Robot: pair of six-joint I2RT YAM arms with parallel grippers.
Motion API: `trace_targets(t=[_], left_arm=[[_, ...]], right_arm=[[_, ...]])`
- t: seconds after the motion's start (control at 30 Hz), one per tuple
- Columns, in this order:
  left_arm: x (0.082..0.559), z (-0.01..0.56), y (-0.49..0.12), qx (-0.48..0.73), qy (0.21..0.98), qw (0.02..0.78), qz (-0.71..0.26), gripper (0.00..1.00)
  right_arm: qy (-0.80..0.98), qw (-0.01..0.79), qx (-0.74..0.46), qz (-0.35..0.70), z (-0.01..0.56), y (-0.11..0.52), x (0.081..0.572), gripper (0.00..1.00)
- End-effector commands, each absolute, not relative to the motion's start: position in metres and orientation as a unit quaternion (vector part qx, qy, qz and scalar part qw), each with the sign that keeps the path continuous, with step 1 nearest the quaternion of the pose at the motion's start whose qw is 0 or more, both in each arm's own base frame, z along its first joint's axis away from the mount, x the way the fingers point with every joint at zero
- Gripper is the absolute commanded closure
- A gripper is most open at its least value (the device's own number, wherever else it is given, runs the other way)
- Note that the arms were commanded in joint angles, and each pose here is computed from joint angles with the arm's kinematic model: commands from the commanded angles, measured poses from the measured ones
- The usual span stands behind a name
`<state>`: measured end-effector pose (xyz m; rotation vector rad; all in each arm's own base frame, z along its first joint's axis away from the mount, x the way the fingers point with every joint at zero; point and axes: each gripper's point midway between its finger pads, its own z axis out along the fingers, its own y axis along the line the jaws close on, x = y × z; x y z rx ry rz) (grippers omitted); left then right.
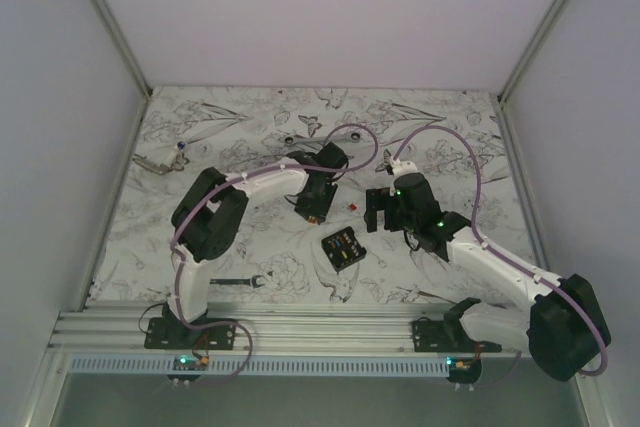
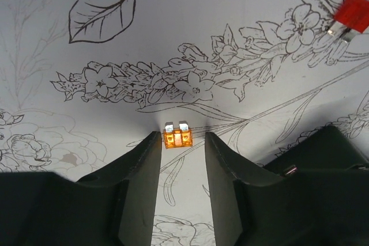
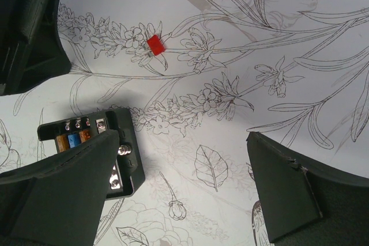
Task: Snap on the fuse box
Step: Pick up the fuse from the center of the board.
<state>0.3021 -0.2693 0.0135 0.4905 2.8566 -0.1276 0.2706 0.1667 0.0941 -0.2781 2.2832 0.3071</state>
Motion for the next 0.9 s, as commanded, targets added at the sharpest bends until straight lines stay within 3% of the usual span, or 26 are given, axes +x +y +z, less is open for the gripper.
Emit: trace_targets(t=[0.0, 0.4, 0.87], left_arm=[[0.292, -0.002, -0.259, 0.12, 0.989, 0.083, -0.01, 0.6], [0.284, -0.009, -0.256, 0.097, 0.993, 0.066, 0.015, 0.62], [0.282, 0.0, -0.254, 0.019, 0.997, 0.071, 0.012, 0.8]], right_arm=[[0.894, 0.417, -0.101, 0.13, 0.103, 0.168, 0.277, 0.0], [0.895, 0.413, -0.103, 0.134, 0.101, 0.17, 0.276, 0.0], [0.888, 0.415, -0.117, 0.162, 0.107, 0.18, 0.272, 0.01]])
